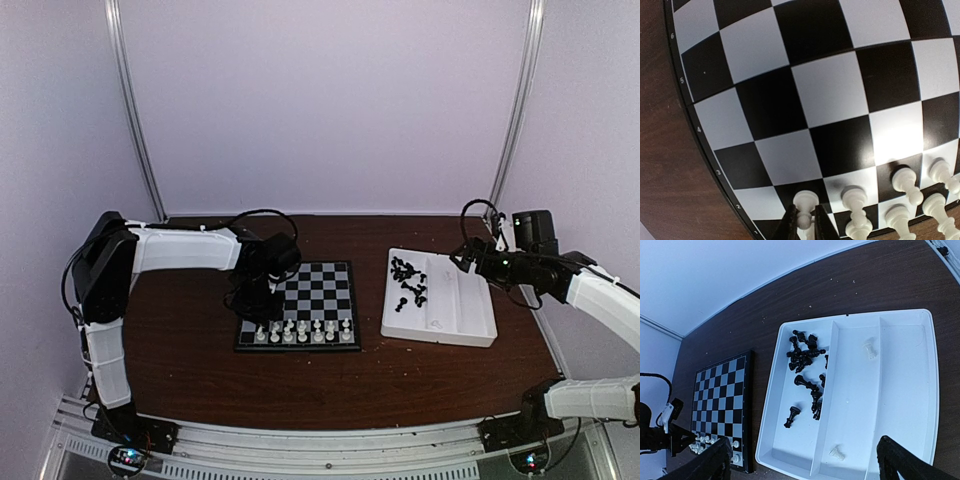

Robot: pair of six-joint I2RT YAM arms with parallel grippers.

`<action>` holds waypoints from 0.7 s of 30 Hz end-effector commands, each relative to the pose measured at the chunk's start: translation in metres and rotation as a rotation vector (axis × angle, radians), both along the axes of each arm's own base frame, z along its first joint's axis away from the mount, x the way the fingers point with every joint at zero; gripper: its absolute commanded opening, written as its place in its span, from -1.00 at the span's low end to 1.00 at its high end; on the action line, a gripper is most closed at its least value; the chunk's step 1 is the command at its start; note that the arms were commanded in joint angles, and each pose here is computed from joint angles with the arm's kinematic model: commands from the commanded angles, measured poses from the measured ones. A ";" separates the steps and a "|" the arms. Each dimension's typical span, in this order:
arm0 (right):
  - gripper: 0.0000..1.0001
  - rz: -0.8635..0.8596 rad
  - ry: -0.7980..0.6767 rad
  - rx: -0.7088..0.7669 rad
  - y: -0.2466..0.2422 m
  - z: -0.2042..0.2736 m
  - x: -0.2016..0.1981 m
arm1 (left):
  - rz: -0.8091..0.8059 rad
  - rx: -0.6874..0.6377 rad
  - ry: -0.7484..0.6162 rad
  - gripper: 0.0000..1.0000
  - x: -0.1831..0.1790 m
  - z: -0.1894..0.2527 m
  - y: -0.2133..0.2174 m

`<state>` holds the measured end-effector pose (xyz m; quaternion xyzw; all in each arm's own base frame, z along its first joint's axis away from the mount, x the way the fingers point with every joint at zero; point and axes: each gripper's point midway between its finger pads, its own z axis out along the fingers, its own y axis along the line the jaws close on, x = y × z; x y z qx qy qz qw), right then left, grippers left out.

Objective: Set up the chess pieces on the board
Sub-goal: Place the chess piece on the chessboard.

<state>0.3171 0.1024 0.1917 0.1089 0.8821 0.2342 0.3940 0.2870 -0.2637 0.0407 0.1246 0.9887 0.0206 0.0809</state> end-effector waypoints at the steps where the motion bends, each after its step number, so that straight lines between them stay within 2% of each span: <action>1: 1.00 -0.010 -0.007 0.020 -0.001 0.001 0.003 | -0.005 -0.007 0.000 -0.66 0.003 0.004 -0.001; 15: 1.00 -0.013 -0.006 0.017 -0.003 -0.001 0.002 | -0.018 0.020 -0.033 -0.62 0.012 0.025 0.000; 21: 0.95 -0.035 0.039 -0.029 -0.010 -0.010 0.003 | -0.019 0.000 -0.070 -0.61 0.014 0.049 0.001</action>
